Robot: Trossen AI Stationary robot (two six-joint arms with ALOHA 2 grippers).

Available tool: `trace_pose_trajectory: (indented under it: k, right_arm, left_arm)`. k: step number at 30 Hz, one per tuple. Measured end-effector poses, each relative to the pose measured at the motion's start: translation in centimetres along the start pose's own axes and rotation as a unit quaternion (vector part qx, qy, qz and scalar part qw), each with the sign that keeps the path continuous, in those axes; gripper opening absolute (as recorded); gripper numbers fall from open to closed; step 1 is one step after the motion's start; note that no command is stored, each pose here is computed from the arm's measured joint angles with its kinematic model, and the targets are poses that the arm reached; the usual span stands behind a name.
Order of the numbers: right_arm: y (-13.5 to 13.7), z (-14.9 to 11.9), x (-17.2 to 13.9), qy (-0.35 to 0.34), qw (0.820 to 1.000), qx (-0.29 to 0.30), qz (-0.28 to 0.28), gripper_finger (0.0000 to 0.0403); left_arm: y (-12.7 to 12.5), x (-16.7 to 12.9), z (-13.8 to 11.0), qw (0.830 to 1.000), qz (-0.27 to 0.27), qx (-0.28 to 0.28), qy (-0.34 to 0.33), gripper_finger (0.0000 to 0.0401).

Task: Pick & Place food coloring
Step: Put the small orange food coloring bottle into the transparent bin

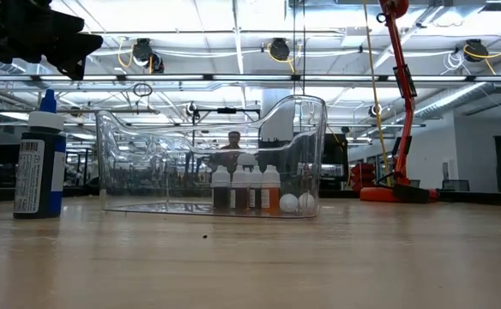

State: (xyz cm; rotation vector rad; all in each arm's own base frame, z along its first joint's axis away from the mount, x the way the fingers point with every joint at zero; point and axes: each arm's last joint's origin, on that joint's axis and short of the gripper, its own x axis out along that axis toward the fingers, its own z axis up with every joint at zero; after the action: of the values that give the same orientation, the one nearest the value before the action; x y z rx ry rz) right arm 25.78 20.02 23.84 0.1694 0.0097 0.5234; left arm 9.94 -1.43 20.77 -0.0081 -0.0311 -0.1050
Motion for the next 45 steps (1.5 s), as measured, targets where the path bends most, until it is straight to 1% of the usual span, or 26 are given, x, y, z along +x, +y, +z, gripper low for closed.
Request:
trace_pose_trajectory:
  k: [2, 4, 5, 6, 8, 10, 12, 14, 15, 18, 20, 24, 27, 28, 31, 35, 37, 40, 45]
  right_arm:
    - [0.9, 1.3, 0.3, -0.032, 0.997, -0.053, 0.051, 0.0162]
    - [2.1, 2.4, 1.0, -0.029, 0.991, -0.111, 0.066, 0.0161]
    - [2.7, 3.0, 1.4, -0.013, 0.988, -0.14, 0.059, 0.0161]
    - [3.3, 3.5, 2.1, 0.01, 0.986, -0.164, 0.043, 0.0161]
    - [4.3, 4.7, 3.8, 0.071, 0.976, -0.205, -0.005, 0.0161]
    - [5.2, 5.3, 5.5, 0.151, 0.957, -0.239, -0.064, 0.0161]
    - [5.8, 5.7, 7.3, 0.229, 0.933, -0.254, -0.113, 0.0161]
    - [6.3, 5.6, 8.7, 0.306, 0.908, -0.246, -0.145, 0.0161]
    - [6.5, 5.5, 9.2, 0.336, 0.9, -0.23, -0.157, 0.0161]
    - [6.6, 4.9, 10.1, 0.417, 0.877, -0.156, -0.183, 0.0161]
    - [6.4, 3.7, 10.2, 0.464, 0.856, -0.099, -0.203, 0.0161]
    - [5.9, 1.2, 8.8, 0.552, 0.798, -0.002, -0.241, 0.0161]
    - [5.6, -0.3, 7.6, 0.591, 0.757, 0.039, -0.276, 0.0161]
    - [5.6, -1.0, 7.2, 0.598, 0.747, 0.043, -0.285, 0.0161]
    - [5.6, -2.8, 6.3, 0.607, 0.735, 0.046, -0.298, 0.0161]
    - [5.5, -6.0, 5.5, 0.624, 0.726, 0.059, -0.284, 0.0161]
    - [5.3, -7.1, 5.1, 0.634, 0.718, 0.064, -0.279, 0.0161]
    - [5.1, -8.0, 4.4, 0.651, 0.706, 0.048, -0.274, 0.0161]
    - [4.7, -9.4, 3.8, 0.662, 0.706, 0.015, -0.252, 0.0161]
  left_arm:
    - [0.0, 0.0, 0.0, 1.0, 0.0, 0.0, 0.0, 0.0182]
    - [0.0, 0.0, 0.0, 1.0, 0.0, 0.0, -0.001, 0.0182]
    - [0.0, 0.0, 0.0, 1.0, 0.0, 0.0, -0.001, 0.0182]
    - [0.0, 0.0, 0.0, 1.0, 0.0, 0.0, 0.0, 0.0182]
    - [0.0, 0.0, 0.0, 1.0, 0.0, 0.0, 0.0, 0.0182]
    - [0.0, 0.0, 0.0, 1.0, 0.0, 0.0, 0.0, 0.0182]
    - [0.0, 0.0, 0.0, 1.0, 0.0, 0.0, 0.0, 0.0182]
    - [0.0, 0.0, 0.0, 1.0, 0.0, 0.0, 0.0, 0.0182]
    - [0.0, 0.0, 0.0, 1.0, 0.0, 0.0, 0.0, 0.0182]
    - [0.0, 0.0, 0.0, 1.0, 0.0, 0.0, 0.0, 0.0182]
    - [0.0, 0.0, 0.0, 1.0, 0.0, 0.0, 0.0, 0.0182]
    - [0.0, 0.0, 0.0, 1.0, 0.0, 0.0, 0.0, 0.0182]
    - [0.0, 0.0, 0.0, 1.0, 0.0, 0.0, 0.0, 0.0182]
    - [0.0, 0.0, 0.0, 1.0, 0.0, 0.0, 0.0, 0.0182]
    - [0.0, 0.0, 0.0, 1.0, 0.0, 0.0, 0.0, 0.0182]
    - [0.0, 0.0, 0.0, 1.0, 0.0, 0.0, 0.0, 0.0182]
    - [0.0, 0.0, 0.0, 1.0, 0.0, 0.0, 0.0, 0.0182]
    - [0.0, 0.0, 0.0, 1.0, 0.0, 0.0, 0.0, 0.0182]
    - [0.0, 0.0, 0.0, 1.0, 0.0, 0.0, 0.0, 0.0182]
